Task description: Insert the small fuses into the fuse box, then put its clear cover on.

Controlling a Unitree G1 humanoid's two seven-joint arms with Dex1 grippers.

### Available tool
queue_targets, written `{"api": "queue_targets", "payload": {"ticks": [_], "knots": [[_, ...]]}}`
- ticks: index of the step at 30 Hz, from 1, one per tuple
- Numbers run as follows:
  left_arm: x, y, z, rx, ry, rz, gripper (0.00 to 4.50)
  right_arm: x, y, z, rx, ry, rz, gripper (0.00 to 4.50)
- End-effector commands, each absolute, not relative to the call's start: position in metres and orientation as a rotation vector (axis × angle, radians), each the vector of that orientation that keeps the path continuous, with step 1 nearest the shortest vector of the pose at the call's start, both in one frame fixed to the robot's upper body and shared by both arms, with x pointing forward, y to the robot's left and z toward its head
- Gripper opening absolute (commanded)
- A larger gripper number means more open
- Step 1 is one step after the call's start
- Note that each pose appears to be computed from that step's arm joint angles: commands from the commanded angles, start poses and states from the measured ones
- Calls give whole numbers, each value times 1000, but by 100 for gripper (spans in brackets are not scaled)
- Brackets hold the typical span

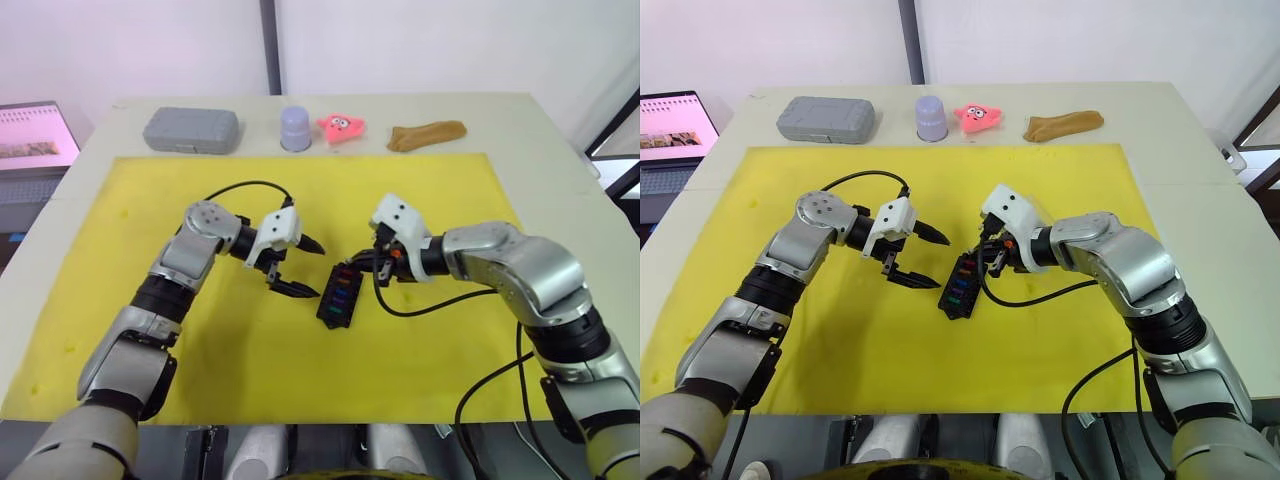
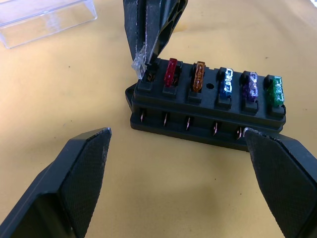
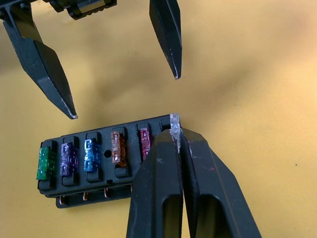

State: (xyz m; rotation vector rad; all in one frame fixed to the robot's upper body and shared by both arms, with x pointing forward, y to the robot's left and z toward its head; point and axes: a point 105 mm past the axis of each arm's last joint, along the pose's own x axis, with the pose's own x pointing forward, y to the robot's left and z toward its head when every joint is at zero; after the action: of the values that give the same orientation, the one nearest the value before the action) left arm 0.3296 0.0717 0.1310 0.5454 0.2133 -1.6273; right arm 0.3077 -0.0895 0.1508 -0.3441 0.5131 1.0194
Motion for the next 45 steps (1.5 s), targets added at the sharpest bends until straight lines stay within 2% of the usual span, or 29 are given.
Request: {"api": "queue_targets", "payload": {"ticks": [1, 26, 29, 30, 45], "knots": [[330, 70, 137, 575, 183, -1629, 450, 306, -87, 156, -341, 484, 1024, 5], [330, 68, 135, 567, 179, -1626, 450, 306, -87, 152, -379, 485, 1022, 5], [331, 68, 135, 566, 178, -1624, 450, 309, -89, 156, -380, 477, 1016, 88], [331, 68, 135, 566, 178, -1624, 450, 309, -90, 157, -380, 474, 1015, 134], [333, 66, 138, 572, 167, -1618, 450, 309, -93, 178, -374, 413, 1049, 134]]}}
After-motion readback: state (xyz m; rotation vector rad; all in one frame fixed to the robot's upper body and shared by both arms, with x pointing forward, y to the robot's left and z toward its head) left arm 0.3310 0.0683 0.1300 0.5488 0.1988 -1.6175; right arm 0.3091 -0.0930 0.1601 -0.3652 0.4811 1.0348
